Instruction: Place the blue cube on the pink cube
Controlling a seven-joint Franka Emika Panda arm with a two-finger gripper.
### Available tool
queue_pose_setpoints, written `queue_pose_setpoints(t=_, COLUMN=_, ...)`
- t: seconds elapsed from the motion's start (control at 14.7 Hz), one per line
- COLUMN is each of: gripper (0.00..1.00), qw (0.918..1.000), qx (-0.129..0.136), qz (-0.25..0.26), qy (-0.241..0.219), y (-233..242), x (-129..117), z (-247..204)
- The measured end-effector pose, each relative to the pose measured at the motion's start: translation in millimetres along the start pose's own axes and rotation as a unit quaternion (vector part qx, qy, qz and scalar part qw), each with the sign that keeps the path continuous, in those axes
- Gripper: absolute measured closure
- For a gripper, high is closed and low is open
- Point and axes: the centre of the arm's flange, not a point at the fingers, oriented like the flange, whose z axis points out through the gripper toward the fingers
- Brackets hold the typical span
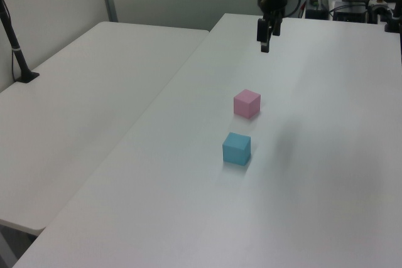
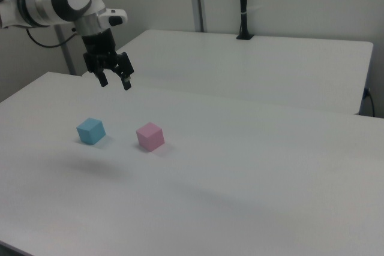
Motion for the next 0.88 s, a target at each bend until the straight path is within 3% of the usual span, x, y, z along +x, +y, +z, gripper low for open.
queue_pose_setpoints(t=0.07, gripper=0.0, qw=0.9999, qx=0.012, qz=0.008, qy=-0.004, y=5.9, x=-5.7, z=-4.2)
queue_pose_setpoints(t=0.88, gripper=0.0, qw=0.9998, qx=0.013, qz=0.013, qy=-0.007, y=11.2, x=-5.1, z=-1.5)
